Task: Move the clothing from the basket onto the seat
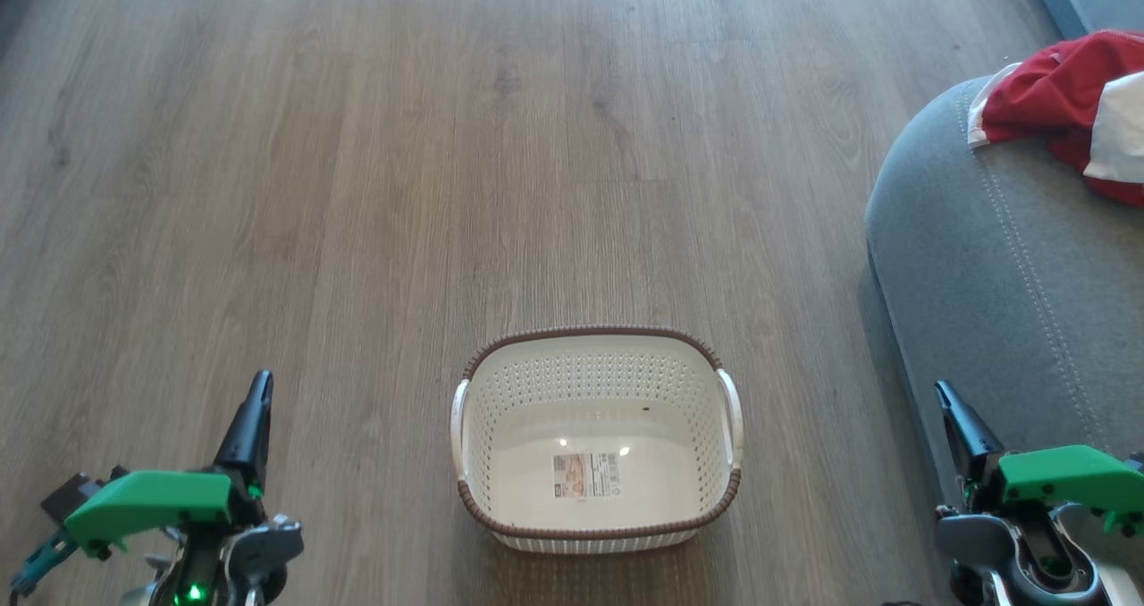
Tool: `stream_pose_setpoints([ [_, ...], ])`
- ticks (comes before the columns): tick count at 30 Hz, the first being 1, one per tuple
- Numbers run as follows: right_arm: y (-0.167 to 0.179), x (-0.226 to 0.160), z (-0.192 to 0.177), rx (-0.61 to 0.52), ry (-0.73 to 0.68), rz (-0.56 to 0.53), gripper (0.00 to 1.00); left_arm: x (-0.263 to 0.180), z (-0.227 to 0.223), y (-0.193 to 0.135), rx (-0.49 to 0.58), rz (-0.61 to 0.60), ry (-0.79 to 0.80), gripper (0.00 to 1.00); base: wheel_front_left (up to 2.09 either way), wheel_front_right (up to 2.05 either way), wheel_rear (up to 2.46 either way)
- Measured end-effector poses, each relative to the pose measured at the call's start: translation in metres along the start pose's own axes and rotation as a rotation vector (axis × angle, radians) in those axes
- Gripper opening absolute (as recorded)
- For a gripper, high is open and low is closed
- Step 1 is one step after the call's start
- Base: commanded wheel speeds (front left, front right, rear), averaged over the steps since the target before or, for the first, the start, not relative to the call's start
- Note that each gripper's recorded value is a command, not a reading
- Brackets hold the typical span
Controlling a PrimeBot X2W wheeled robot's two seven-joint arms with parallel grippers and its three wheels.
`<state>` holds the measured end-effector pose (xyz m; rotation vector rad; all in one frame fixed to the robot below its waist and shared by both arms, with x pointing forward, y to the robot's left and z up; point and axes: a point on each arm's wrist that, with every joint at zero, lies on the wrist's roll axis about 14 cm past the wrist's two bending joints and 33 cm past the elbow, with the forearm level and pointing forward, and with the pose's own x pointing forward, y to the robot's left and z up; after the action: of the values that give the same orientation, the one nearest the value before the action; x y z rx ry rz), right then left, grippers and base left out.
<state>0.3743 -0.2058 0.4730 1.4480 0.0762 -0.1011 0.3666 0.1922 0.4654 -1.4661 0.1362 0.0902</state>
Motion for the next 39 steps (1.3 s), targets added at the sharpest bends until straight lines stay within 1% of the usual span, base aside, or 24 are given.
stream_pose_setpoints([
  [10,0.0011,-0.0018,0.0011,0.125,-0.006,0.011,0.00,0.0045,-0.0009,-0.0102,-0.099,-0.047,0.000,0.00,0.00,0.00,0.00],
  [39,0.0012,-0.0018,0.0010,0.128,-0.006,0.011,0.00,0.0050,-0.0009,-0.0110,-0.106,-0.049,-0.002,0.00,0.00,0.00,0.00],
])
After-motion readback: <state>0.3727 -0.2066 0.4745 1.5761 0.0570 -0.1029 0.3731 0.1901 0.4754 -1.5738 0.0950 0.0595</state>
